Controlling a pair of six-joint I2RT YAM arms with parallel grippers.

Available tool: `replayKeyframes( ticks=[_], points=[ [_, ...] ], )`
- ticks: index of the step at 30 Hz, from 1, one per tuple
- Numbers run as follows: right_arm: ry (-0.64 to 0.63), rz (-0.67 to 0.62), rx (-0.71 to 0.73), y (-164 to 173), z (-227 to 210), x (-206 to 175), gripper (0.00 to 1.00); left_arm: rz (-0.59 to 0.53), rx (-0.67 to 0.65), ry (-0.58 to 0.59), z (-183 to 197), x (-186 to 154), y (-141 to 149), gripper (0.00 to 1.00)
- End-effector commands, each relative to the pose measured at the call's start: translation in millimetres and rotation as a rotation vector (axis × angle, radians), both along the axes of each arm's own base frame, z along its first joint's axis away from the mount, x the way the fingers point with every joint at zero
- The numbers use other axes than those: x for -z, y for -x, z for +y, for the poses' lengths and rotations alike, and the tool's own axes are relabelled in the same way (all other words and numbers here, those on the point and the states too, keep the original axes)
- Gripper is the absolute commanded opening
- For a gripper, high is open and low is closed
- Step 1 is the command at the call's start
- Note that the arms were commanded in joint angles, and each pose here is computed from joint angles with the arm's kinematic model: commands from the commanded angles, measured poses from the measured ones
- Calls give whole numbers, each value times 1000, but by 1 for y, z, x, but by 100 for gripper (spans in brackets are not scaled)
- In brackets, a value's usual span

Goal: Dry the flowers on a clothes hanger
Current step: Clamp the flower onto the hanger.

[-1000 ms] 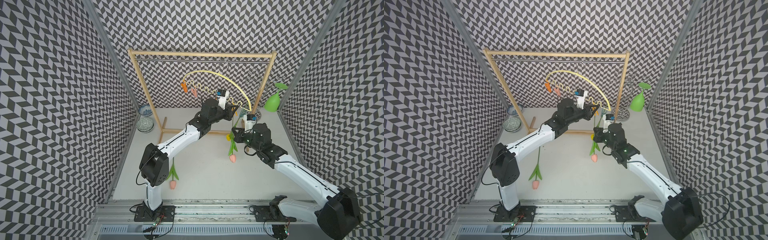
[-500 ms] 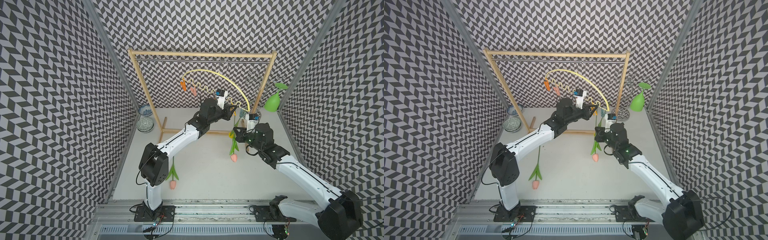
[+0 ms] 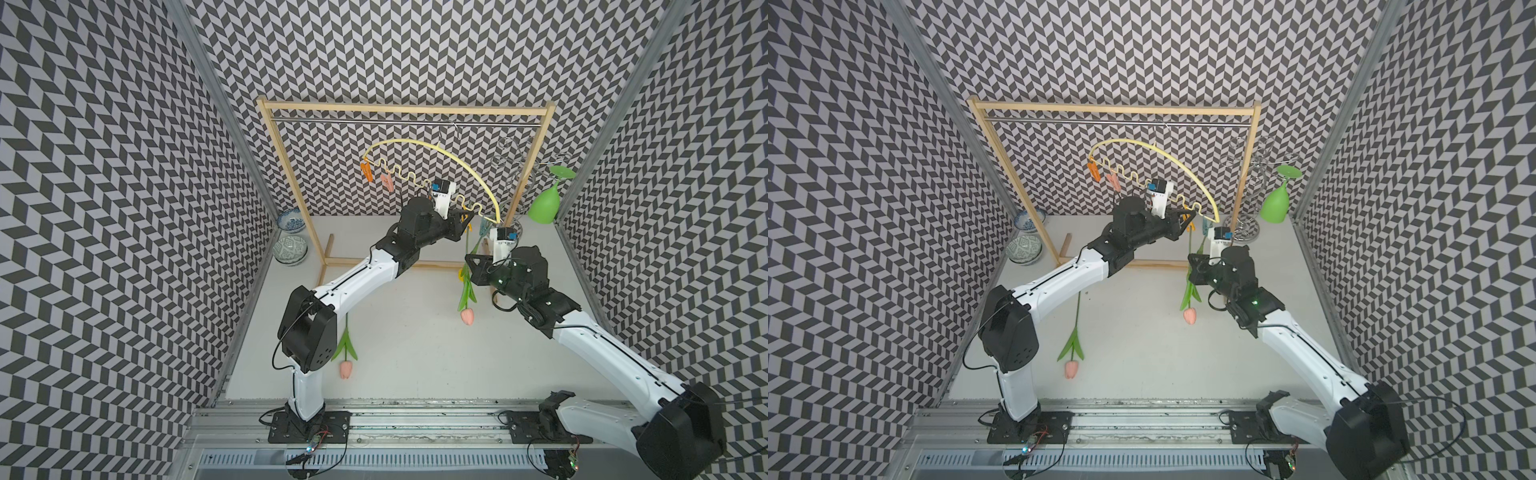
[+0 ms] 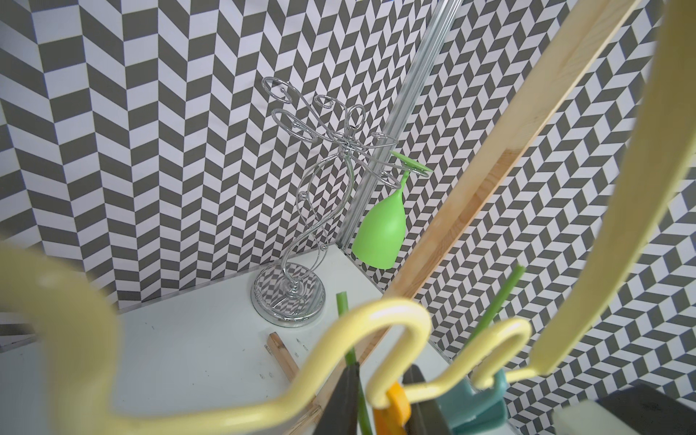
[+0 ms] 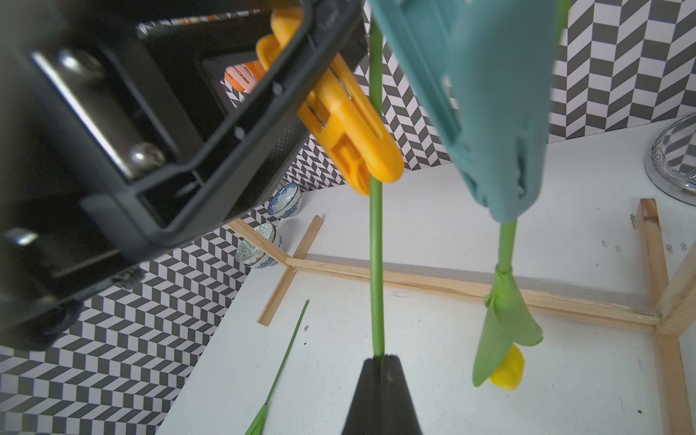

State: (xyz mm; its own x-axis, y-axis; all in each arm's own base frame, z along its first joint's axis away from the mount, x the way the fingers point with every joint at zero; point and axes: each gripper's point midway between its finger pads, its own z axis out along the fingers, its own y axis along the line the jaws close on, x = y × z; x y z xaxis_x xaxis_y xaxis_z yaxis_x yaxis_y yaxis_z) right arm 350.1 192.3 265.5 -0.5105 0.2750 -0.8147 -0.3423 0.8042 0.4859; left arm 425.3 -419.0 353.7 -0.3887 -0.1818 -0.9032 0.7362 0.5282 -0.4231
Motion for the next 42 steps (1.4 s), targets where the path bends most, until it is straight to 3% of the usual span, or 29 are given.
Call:
replayKeyframes(
  ticks=[1, 20, 26, 34, 42],
  points=[
    [-35, -77, 6, 0, -2, -24, 0, -6, 13, 9, 2, -5, 5, 23],
    [-50, -85, -2, 3, -1, -25, 0, 4, 23, 19, 0, -3, 5, 28],
    [-48, -81, -1, 2, -2, -24, 0, 4, 25, 20, 0, -3, 5, 38],
    [-47, -80, 0, 3, -2, -23, 0, 3, 23, 25, 2, -5, 6, 67],
    [-50, -78, -2, 2, -1, -22, 0, -3, 45, 40, 1, -7, 11, 71]
  ],
)
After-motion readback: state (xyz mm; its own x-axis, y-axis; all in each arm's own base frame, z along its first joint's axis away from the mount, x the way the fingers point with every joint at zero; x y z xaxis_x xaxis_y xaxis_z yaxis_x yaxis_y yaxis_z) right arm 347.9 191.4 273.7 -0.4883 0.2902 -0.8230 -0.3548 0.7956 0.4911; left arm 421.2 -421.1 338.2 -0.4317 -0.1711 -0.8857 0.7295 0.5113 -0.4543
